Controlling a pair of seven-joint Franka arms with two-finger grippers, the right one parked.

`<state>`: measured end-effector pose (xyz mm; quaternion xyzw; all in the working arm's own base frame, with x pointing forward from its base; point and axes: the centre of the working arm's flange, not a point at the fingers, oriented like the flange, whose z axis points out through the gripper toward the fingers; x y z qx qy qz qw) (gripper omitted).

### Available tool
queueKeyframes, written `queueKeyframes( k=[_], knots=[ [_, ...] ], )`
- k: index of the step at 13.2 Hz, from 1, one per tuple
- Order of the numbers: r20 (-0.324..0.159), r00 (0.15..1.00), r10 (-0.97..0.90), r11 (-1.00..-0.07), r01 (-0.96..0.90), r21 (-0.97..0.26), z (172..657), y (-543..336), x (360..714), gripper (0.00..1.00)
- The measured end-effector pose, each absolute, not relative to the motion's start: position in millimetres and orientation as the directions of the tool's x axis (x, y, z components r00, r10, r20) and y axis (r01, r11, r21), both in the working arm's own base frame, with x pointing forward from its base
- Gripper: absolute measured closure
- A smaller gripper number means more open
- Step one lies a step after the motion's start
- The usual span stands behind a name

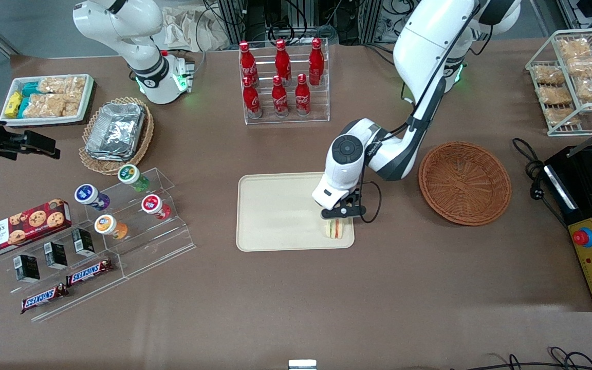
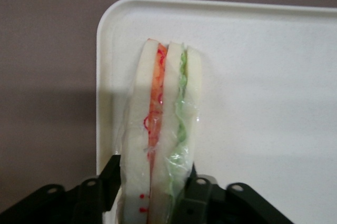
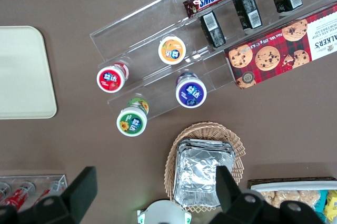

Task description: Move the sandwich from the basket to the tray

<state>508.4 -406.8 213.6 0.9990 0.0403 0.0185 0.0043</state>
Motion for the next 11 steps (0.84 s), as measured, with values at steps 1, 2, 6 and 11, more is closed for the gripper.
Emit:
queueKeyframes(
  k=[1, 2, 6, 11],
  knots=[
    [0.036, 0.996, 0.082, -0.997, 0.082, 0.008, 212.9, -405.7, 508.7, 0.32],
    [0.038, 0.996, 0.084, -0.996, 0.084, 0.008, 213.7, -404.7, 509.6, 0.21],
    [0.049, 0.994, 0.099, -0.995, 0.099, 0.007, 232.6, -391.3, 521.8, 0.00],
    [0.041, 0.993, 0.108, -0.994, 0.109, -0.031, 301.0, -373.0, 534.0, 0.00]
  ],
)
